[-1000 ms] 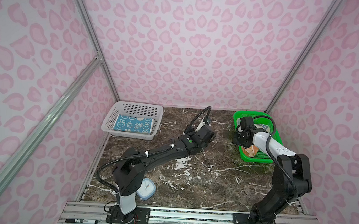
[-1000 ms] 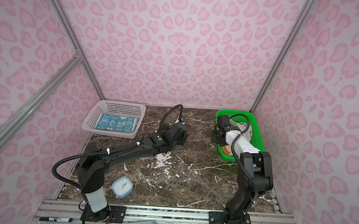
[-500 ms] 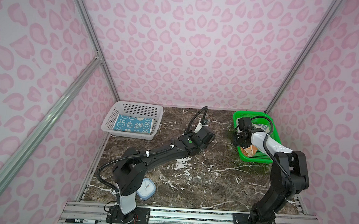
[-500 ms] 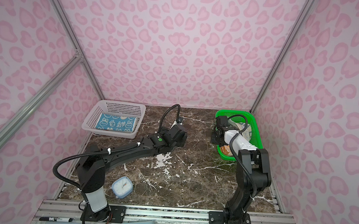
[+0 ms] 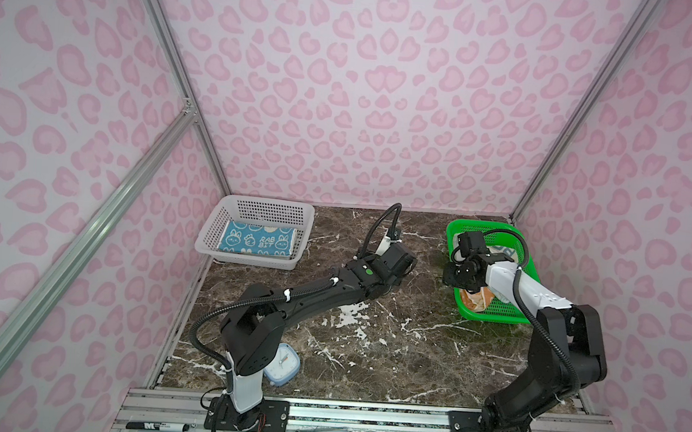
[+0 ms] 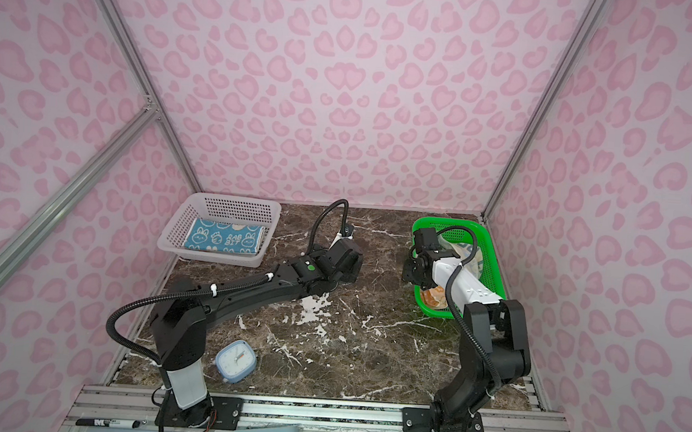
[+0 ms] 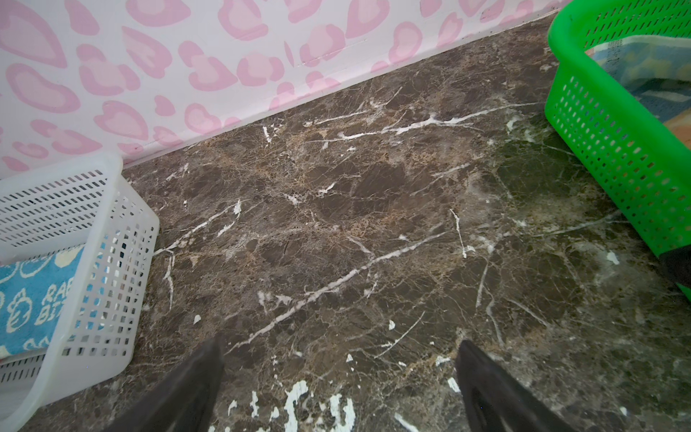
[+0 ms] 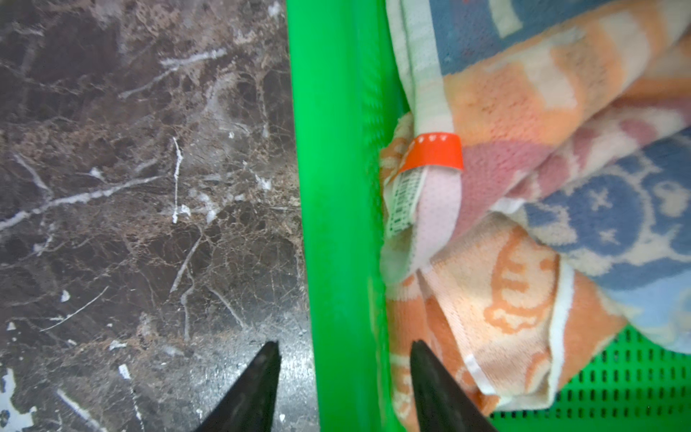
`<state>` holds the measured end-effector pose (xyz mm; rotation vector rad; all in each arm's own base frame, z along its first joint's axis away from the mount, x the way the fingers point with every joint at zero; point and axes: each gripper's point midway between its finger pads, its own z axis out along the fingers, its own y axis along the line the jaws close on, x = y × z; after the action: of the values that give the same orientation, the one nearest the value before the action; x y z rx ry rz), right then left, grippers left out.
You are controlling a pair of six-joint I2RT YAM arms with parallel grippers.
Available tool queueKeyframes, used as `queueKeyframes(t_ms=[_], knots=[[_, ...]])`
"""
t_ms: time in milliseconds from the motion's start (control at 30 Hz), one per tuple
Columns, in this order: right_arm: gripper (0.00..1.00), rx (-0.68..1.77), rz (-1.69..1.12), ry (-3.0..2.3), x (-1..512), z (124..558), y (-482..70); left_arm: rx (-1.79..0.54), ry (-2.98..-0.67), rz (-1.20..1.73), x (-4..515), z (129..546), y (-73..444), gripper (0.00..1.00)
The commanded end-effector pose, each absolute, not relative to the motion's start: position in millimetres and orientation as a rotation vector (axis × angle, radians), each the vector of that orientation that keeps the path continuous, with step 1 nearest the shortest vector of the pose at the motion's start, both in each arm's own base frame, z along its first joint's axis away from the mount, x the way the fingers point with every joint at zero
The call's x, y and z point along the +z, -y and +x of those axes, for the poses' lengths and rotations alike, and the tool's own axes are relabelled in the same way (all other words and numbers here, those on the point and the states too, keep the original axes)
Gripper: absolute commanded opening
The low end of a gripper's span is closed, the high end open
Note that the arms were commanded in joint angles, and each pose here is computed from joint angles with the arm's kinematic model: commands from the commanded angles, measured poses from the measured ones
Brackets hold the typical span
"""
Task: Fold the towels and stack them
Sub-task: 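Grasp a colorful towel in the green basket with the right gripper and lift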
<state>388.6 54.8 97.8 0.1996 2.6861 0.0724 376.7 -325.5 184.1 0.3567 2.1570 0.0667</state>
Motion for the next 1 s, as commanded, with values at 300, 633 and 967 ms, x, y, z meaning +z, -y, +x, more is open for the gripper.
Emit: queueKeyframes(t_ms=[300, 633, 967], knots=[[0.97, 0.057, 0.606, -2.440, 164, 440, 37, 0.075, -2.136, 0.362, 187, 382, 331, 0.98], [0.90, -0.036, 0.804, -2.478, 123, 468, 106, 0.055, -2.124, 0.413, 184, 396, 356, 0.98], [0.37, -0.098, 0.813, -2.505, 101, 474, 114, 0.057, -2.120, 0.442, 180, 403, 367, 0.98]])
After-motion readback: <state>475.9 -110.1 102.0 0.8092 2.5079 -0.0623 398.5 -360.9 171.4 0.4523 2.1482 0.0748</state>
